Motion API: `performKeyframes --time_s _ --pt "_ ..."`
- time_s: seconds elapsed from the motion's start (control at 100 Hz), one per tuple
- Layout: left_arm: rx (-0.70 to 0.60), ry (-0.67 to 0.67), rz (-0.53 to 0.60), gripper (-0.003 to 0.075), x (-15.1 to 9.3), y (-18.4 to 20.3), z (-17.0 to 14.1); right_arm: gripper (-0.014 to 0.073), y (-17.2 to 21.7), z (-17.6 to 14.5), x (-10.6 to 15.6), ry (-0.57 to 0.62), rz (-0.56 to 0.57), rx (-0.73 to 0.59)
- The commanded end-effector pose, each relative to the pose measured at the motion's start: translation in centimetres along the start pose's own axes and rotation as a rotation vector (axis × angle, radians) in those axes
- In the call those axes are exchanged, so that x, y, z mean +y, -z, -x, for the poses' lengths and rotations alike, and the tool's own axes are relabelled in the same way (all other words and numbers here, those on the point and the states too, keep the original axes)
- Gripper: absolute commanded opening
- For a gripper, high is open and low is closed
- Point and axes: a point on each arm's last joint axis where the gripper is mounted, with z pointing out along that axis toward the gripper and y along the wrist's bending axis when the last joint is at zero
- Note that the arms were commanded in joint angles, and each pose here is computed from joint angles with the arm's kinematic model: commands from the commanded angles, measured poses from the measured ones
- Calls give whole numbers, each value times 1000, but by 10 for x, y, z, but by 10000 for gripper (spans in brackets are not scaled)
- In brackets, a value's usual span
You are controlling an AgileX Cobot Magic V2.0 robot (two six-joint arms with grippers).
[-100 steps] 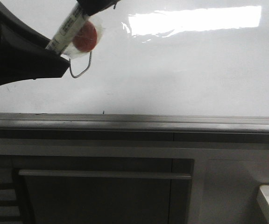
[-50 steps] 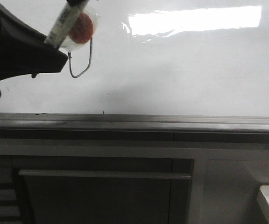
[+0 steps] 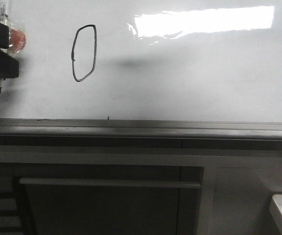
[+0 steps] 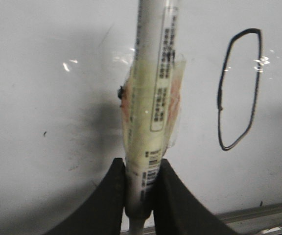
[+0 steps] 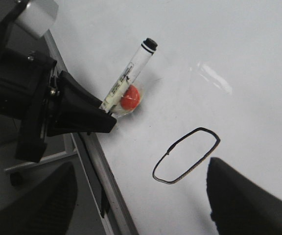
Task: Write number 0 on whiteboard
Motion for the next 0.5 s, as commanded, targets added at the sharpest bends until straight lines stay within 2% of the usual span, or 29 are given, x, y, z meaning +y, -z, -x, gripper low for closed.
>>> performKeyframes --time_s 0.0,0.16,0.49 --pt "-109 45 -12 -20 -3 0 18 486 16 20 -5 -16 -47 -92" --pt "-51 44 1 -20 -3 -10 16 486 16 20 -4 -31 -34 -91" --pt "-27 44 8 -20 -3 -22 17 486 16 19 -3 -49 -18 -90"
